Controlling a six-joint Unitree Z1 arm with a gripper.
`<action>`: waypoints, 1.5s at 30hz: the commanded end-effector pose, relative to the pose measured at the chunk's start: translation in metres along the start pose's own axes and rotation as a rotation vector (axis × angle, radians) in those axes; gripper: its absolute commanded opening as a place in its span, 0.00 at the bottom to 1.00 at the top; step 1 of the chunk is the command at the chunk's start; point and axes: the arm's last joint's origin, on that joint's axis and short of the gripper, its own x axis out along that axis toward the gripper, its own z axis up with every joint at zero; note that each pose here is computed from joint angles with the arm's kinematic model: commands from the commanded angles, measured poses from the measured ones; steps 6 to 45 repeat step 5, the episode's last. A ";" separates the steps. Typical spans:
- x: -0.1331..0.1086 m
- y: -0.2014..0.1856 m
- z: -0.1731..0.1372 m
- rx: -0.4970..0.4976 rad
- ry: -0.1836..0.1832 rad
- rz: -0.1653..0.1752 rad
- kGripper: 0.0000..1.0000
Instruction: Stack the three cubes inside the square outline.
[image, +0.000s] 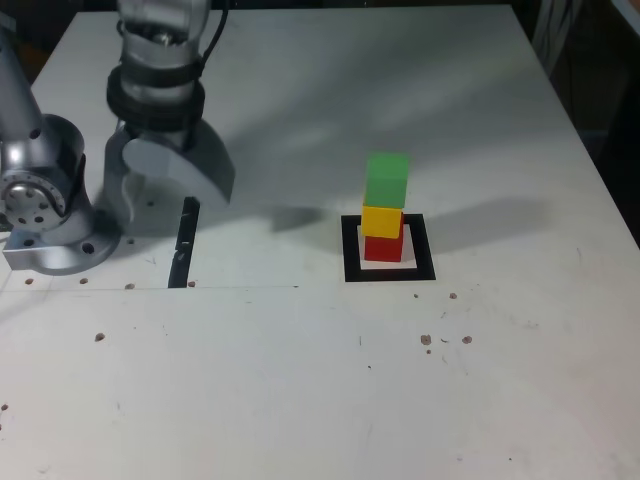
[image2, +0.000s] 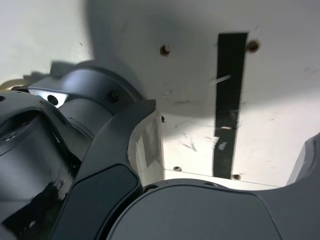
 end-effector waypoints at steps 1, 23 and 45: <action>0.002 -0.003 -0.005 0.012 -0.026 -0.012 0.99; 0.004 -0.007 -0.010 0.030 -0.049 -0.027 1.00; 0.004 -0.007 -0.010 0.030 -0.049 -0.027 1.00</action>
